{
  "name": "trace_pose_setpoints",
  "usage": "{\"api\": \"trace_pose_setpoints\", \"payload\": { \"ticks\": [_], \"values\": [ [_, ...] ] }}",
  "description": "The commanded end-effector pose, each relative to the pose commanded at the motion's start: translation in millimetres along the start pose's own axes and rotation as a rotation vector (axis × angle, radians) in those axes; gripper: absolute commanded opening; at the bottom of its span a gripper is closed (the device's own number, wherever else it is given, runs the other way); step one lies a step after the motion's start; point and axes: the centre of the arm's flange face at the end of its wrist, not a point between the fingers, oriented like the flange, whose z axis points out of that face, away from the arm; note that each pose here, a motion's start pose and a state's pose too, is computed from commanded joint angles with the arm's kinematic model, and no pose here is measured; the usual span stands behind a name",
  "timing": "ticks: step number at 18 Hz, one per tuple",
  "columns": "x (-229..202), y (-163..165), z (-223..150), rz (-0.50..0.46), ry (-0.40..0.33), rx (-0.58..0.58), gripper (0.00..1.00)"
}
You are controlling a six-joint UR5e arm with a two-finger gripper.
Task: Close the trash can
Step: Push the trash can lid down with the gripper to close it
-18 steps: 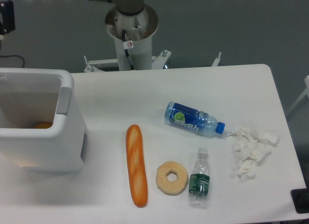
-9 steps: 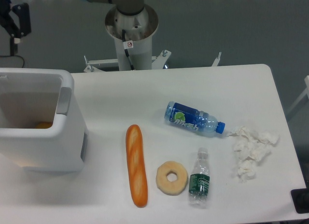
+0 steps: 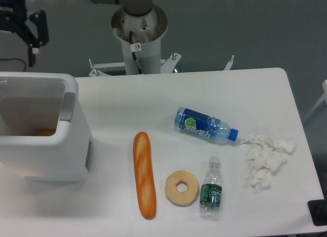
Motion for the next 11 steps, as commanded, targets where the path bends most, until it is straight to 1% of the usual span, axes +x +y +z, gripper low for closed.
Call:
{"api": "trace_pose_setpoints", "payload": {
  "ticks": [7, 11],
  "values": [
    [-34.5, -6.6, 8.1, -0.050, -0.036, -0.005, 1.00],
    [-43.0, -6.2, 21.1, -0.046, -0.044, -0.026, 1.00]
  ]
}}
